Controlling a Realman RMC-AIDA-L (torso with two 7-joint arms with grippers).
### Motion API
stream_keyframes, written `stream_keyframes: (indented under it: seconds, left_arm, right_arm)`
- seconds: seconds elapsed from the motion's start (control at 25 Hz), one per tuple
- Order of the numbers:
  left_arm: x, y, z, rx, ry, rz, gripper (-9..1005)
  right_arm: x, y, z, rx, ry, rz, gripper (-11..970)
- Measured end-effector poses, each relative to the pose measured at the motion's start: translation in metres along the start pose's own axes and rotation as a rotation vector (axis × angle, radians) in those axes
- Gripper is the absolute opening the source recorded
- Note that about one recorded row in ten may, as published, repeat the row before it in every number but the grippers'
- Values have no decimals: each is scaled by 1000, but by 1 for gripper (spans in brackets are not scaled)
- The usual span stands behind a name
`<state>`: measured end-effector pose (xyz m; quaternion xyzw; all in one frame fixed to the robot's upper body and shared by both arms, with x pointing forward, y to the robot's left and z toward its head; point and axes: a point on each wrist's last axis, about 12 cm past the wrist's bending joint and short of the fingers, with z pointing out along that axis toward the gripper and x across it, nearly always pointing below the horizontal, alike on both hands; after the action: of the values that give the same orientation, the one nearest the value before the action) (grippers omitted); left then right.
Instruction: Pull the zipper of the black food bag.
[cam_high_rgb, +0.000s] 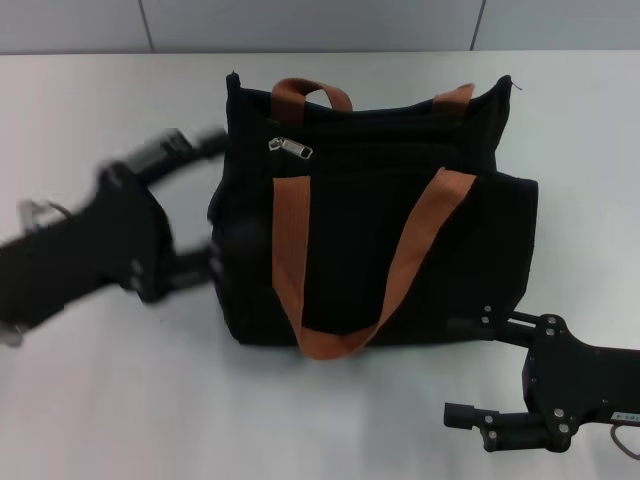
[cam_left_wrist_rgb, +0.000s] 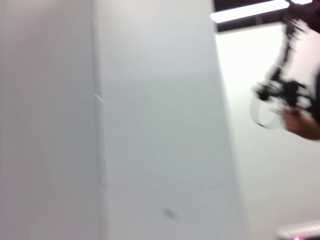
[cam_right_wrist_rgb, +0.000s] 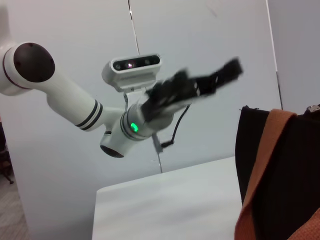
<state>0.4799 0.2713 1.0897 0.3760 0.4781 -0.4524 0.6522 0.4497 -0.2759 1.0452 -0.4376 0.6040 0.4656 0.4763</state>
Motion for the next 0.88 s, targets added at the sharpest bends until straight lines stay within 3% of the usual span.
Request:
stream_keyframes:
  seconds: [0.08,0.24,0.28,0.32,0.4,0.48,0.6,0.88]
  left_arm:
    - [-6,8,-6,-67,-20,29,818]
    - [-7,30,-17,-177,76,43,817]
    - [-7,30,-17,-177,76,43,817]
    - [-1,43,-21,-250,159,47,816]
    - [4,50,-22,-290,225,52,815]
    - [4,50,-22,-290,225,52,815]
    - [15,50,-16,-247,328,56,814]
    - [20,50,-7,-185,372,55,811]
  right_arm:
    - [0,1,-1,-1,-6,1,835]
    - [-1,1,-1,-5,-10,3,835]
    - [-1,1,-1,-5,-10,3,835]
    - [-1,2,-1,-10,-12,1,835]
    - [-2,1,-1,-12,-14,-2,835]
    - [-3,1,-1,-11,-16,-3,835]
    - [-3,0,-2,-8,-18,-6,835]
    - [-4,-1,-2,-6,-16,-10,835]
